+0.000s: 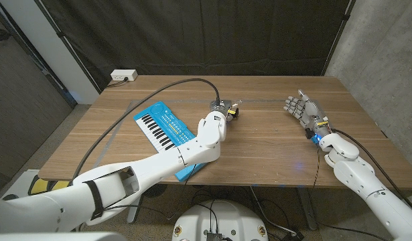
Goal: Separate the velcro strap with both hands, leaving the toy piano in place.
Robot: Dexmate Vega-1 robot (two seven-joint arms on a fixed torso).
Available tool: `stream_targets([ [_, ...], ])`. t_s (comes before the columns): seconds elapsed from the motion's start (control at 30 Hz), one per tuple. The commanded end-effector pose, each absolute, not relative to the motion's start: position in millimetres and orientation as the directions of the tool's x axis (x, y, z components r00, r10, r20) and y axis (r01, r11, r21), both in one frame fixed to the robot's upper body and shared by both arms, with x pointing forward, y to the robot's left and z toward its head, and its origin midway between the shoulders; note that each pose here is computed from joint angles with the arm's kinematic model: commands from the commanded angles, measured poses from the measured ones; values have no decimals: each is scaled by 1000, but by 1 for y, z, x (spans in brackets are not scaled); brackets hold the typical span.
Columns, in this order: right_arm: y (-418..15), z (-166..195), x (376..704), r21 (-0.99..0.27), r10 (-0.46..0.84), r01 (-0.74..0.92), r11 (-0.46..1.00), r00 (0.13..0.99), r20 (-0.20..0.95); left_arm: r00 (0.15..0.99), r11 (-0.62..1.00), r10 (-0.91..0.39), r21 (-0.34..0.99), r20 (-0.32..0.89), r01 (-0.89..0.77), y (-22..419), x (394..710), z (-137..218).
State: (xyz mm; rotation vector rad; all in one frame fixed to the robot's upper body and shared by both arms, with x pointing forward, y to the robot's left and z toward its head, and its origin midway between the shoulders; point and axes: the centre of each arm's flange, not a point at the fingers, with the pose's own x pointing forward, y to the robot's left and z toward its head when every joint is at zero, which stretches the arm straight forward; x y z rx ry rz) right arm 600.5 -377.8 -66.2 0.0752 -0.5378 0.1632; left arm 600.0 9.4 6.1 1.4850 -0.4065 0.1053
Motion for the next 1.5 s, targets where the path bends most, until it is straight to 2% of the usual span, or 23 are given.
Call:
stream_targets([
  [0.03, -378, -57, 595, 9, 128, -158, 987, 832, 539, 910, 306, -199, 905, 363, -294, 31, 597, 17],
  [0.23, -373, -43, 581, -76, 94, -62, 995, 812, 576, 887, 505, -239, 831, 394, -233, 41, 601, 17],
  [0.67, -349, -21, 555, -166, 33, 107, 980, 739, 673, 812, 571, -193, 736, 551, -363, 45, 599, 35],
  [1.07, -328, -3, 539, -252, -12, 304, 919, 658, 752, 777, 743, -292, 644, 557, -182, 46, 613, 42],
  [1.5, -313, 8, 525, -305, -26, 489, 818, 560, 828, 764, 792, -411, 610, 498, 29, 20, 627, 52],
])
